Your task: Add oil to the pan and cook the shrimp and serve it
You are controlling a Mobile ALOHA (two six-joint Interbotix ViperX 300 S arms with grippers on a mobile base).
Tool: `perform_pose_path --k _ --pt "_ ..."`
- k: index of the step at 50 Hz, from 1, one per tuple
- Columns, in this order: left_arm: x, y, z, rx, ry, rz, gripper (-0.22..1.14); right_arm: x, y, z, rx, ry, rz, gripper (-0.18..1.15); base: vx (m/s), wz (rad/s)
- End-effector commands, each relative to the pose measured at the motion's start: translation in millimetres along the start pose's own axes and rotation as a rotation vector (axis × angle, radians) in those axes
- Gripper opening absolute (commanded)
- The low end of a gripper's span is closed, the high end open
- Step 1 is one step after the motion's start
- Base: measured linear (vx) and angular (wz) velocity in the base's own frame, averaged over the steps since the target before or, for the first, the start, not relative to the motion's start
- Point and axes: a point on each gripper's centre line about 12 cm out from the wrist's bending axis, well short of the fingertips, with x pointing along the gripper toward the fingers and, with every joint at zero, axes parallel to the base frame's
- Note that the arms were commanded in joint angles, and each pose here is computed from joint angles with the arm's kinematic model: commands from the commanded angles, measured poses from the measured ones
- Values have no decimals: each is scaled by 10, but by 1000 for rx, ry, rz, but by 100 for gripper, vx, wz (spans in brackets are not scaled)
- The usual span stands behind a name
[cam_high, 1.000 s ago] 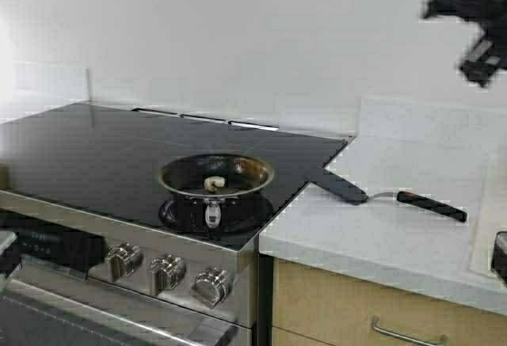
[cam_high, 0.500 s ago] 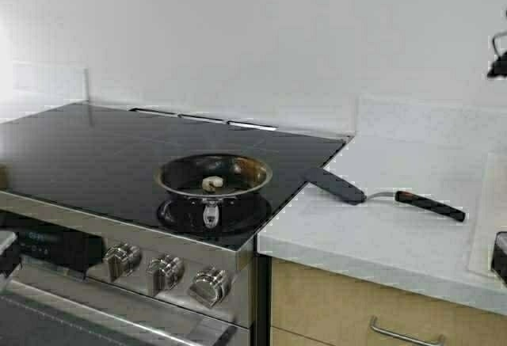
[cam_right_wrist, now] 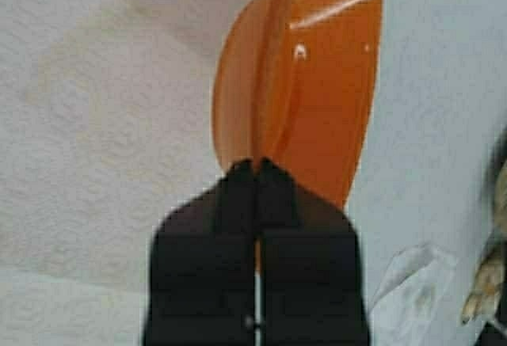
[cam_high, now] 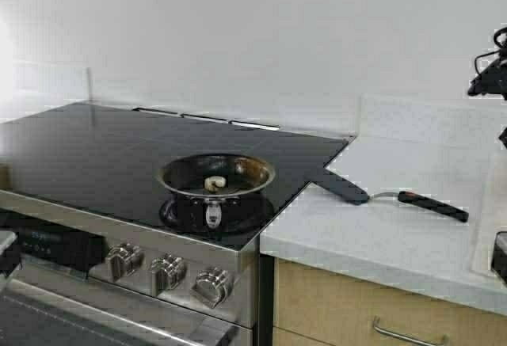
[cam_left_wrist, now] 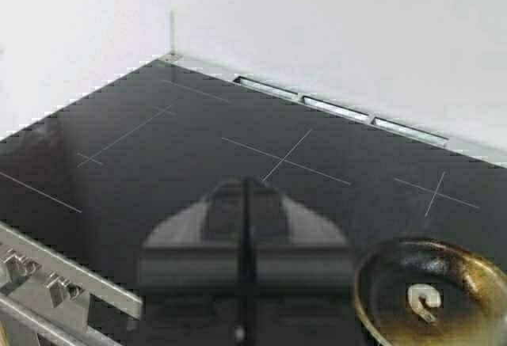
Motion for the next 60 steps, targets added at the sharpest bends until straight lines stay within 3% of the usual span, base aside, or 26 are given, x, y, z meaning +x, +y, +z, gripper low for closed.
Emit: perform_pose_path --k 1,24,28,34,38,60 --pt "35 -2 61 3 -11 0 3 -61 -156 143 -25 -44 -23 5 0 0" --pt "37 -4 56 5 -8 -1 3 -37 -179 230 -106 -67 -8 11 0 0" --pt "35 -5 59 5 -9 -1 3 -78 -212 211 -123 -68 -9 26 0 0" --pt "36 -2 65 3 -11 0 3 -97 -236 155 -66 -48 53 73 0 0" --pt "36 -2 65 3 -11 0 3 -82 -250 126 -12 -31 108 91 0 0" --pt "37 -3 72 1 -12 0 3 -382 -384 160 64 -70 397 91 0 0"
